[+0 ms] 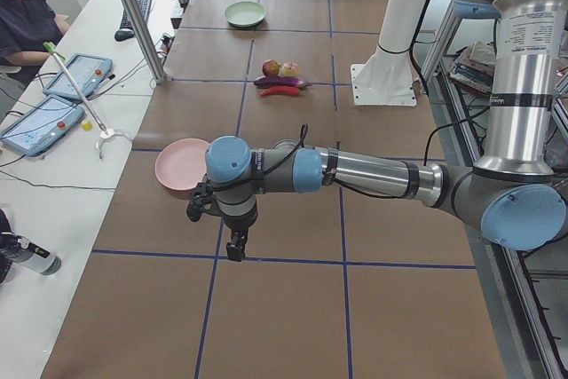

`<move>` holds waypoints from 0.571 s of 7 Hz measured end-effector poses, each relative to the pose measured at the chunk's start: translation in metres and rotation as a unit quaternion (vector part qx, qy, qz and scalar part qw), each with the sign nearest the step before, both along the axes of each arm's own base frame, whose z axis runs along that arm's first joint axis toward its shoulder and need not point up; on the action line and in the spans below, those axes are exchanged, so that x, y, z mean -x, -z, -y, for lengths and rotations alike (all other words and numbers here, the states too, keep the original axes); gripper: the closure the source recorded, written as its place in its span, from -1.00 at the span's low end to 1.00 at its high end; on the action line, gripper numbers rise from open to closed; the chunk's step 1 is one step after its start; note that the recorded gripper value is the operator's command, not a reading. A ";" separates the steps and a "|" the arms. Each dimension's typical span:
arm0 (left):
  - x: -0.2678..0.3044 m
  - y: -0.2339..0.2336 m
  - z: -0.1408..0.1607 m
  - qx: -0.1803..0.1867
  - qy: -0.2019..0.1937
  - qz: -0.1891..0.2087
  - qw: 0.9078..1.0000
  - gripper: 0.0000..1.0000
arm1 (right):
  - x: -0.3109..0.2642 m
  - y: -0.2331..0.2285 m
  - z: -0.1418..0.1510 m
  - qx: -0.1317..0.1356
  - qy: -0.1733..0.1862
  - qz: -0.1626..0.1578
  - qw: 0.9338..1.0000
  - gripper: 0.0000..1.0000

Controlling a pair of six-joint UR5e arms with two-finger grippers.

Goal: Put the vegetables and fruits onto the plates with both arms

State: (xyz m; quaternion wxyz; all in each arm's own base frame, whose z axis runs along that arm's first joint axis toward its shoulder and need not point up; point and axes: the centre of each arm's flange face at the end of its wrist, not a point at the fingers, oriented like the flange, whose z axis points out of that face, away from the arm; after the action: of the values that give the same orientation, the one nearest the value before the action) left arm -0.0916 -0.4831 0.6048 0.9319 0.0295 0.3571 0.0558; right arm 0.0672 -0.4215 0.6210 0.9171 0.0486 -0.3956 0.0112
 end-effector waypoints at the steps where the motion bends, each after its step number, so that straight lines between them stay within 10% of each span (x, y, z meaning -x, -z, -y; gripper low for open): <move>1: 0.000 0.001 0.000 -0.001 0.000 0.000 1.000 -1.00 | 0.002 0.001 0.001 -0.001 0.002 0.000 1.000 -1.00; 4: 0.000 0.002 0.000 -0.002 0.000 0.000 1.000 -1.00 | 0.075 0.088 0.029 -0.043 0.039 0.010 0.998 -0.99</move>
State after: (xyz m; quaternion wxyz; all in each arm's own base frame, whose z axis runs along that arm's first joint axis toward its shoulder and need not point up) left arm -0.0912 -0.4831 0.6027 0.9317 0.0316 0.3573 0.0570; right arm -0.0077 -0.4509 0.5332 0.9097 0.0727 -0.4068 -0.0415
